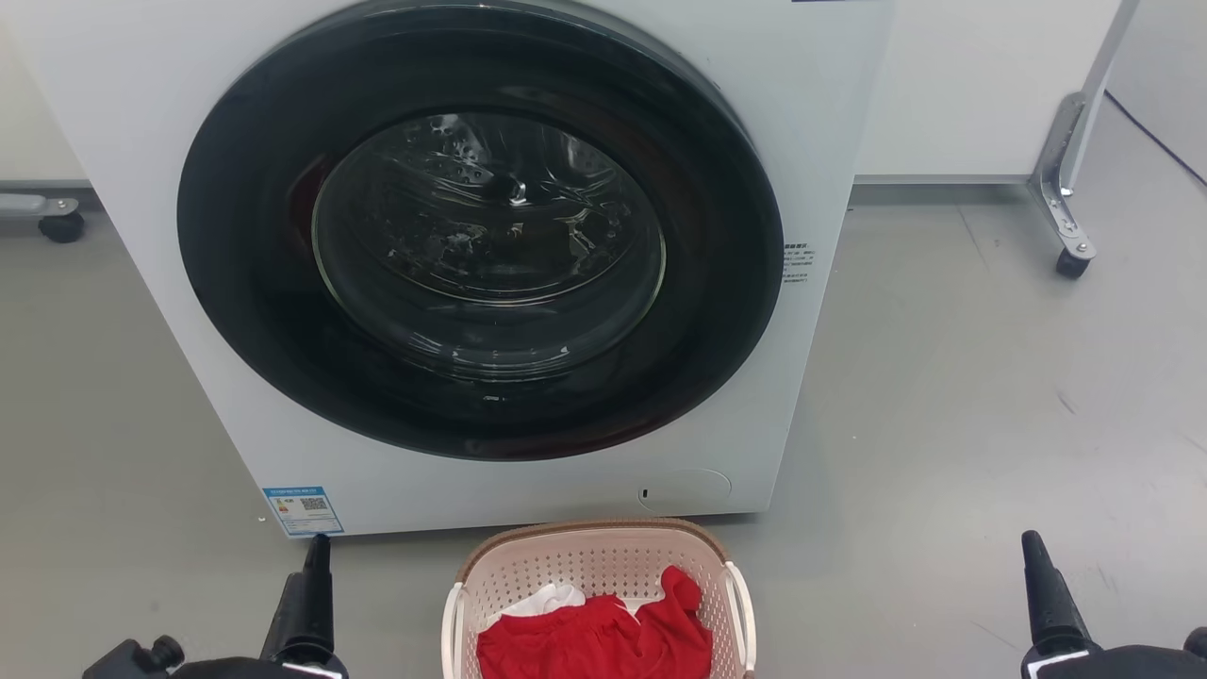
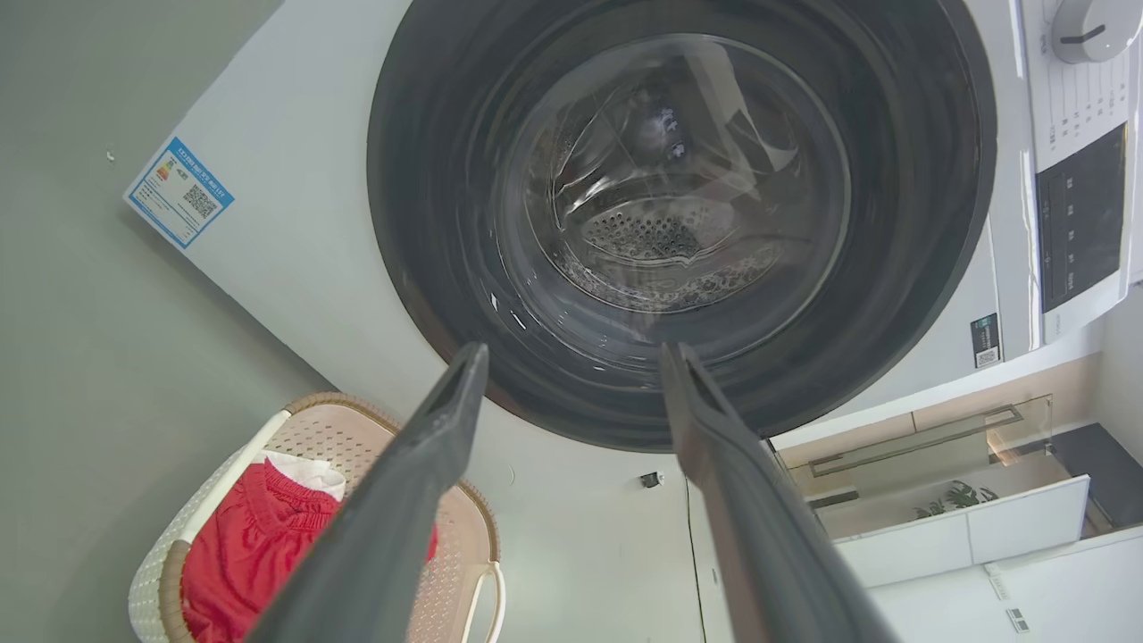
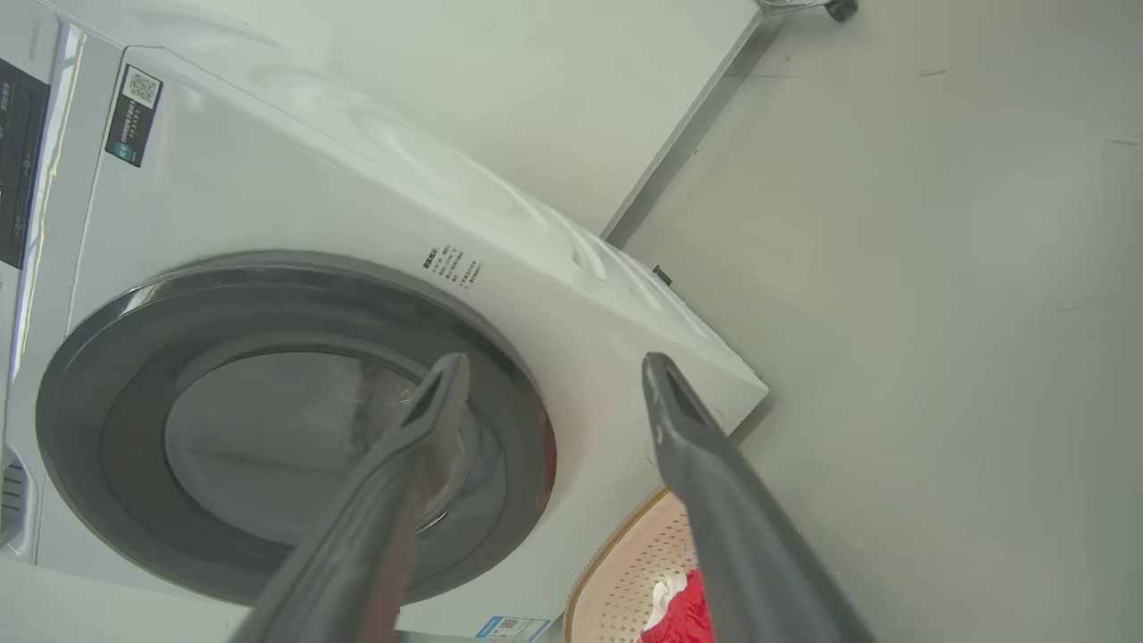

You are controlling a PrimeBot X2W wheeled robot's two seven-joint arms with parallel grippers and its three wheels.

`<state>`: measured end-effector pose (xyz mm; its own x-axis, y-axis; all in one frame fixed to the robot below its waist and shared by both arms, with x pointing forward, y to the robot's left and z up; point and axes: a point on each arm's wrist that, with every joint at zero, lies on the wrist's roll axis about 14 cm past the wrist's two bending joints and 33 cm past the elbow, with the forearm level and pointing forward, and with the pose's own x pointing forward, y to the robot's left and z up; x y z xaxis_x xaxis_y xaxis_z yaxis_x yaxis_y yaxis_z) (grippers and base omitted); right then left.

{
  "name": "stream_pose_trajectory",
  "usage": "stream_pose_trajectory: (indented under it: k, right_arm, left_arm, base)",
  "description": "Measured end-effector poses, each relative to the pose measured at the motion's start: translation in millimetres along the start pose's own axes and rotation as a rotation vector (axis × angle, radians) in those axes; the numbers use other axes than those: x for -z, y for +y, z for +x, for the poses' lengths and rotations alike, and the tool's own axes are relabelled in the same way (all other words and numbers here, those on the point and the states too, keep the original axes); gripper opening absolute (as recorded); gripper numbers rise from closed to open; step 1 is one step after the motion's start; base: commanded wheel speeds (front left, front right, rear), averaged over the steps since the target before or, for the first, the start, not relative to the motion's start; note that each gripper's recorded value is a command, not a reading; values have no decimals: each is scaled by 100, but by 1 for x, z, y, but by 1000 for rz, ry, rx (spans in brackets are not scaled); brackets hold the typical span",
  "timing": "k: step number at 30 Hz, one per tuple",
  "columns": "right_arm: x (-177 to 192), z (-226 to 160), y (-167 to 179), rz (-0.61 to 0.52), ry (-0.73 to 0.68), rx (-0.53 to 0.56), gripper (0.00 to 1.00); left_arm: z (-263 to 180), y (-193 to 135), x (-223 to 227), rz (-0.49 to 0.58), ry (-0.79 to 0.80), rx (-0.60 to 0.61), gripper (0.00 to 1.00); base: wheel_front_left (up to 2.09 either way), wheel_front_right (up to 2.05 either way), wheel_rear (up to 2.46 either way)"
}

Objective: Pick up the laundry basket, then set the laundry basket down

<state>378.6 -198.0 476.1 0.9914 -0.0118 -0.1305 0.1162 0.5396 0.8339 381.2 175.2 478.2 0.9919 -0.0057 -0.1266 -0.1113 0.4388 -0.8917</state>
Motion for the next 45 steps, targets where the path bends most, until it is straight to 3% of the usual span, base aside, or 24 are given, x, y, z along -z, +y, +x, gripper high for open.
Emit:
stream_pose_trajectory:
  k: [28,45]
  right_arm:
    - [18,-2,16,-502,22,-72,100]
    - [32,-3,26,-756,21,-149,100]
  left_arm:
    - [-2,-17,15,529,1,74,100]
    - [-5,-17,27,787,-3,110,100]
  base:
    - [0,0,0]
    - [0,0,0]
